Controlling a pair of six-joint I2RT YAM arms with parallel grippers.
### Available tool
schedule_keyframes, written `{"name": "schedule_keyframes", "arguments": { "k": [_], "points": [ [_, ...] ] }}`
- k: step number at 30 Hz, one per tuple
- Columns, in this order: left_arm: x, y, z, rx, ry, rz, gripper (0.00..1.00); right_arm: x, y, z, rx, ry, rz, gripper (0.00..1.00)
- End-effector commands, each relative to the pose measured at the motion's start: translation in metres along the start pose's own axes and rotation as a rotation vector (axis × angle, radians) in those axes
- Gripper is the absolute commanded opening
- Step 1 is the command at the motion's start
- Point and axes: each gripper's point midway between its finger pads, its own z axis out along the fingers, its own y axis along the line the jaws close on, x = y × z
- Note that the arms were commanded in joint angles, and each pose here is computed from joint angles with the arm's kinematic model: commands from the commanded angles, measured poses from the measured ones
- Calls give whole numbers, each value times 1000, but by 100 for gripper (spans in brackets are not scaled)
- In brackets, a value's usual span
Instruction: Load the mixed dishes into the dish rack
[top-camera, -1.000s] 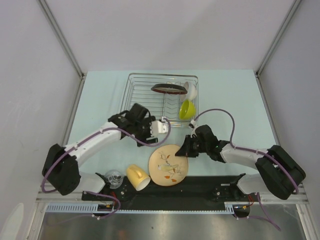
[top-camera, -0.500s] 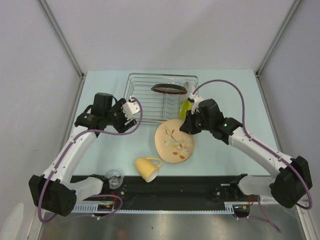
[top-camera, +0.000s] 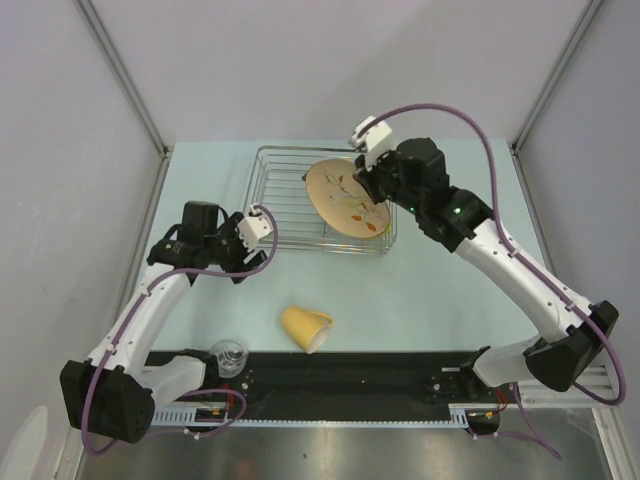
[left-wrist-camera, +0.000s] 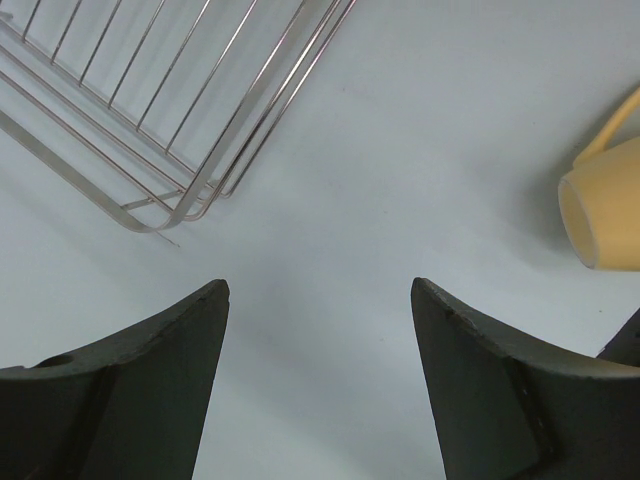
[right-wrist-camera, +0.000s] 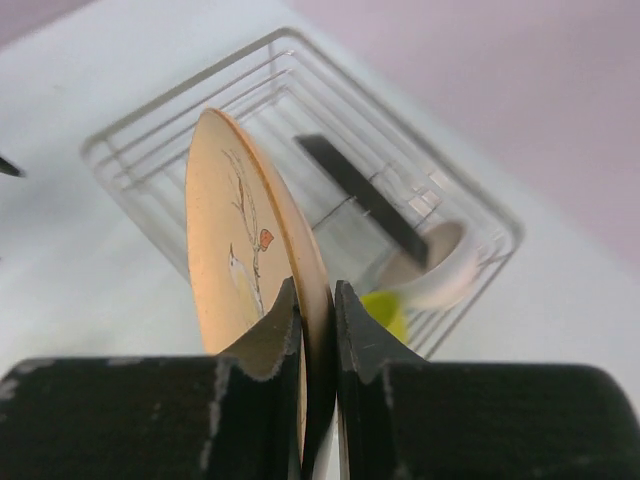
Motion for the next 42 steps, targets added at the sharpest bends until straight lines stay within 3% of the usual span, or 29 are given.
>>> {"name": "schedule_keyframes", "arguments": {
  "k": [1, 11, 18, 42],
  "points": [
    [-5, 1, -4, -14, -54, -19, 79, -72, -16, 11, 181, -233, -463, 0],
    [5, 6, -1, -25, -51, -52, 79, -47, 0, 65, 224, -163, -926, 0],
    [8, 8, 2, -27, -45, -65, 79, -35, 3, 75, 178, -155, -1050, 0],
    [9, 12, 6, -37, -51, -73, 78, 19, 23, 107, 57, -89, -964, 0]
  ]
}}
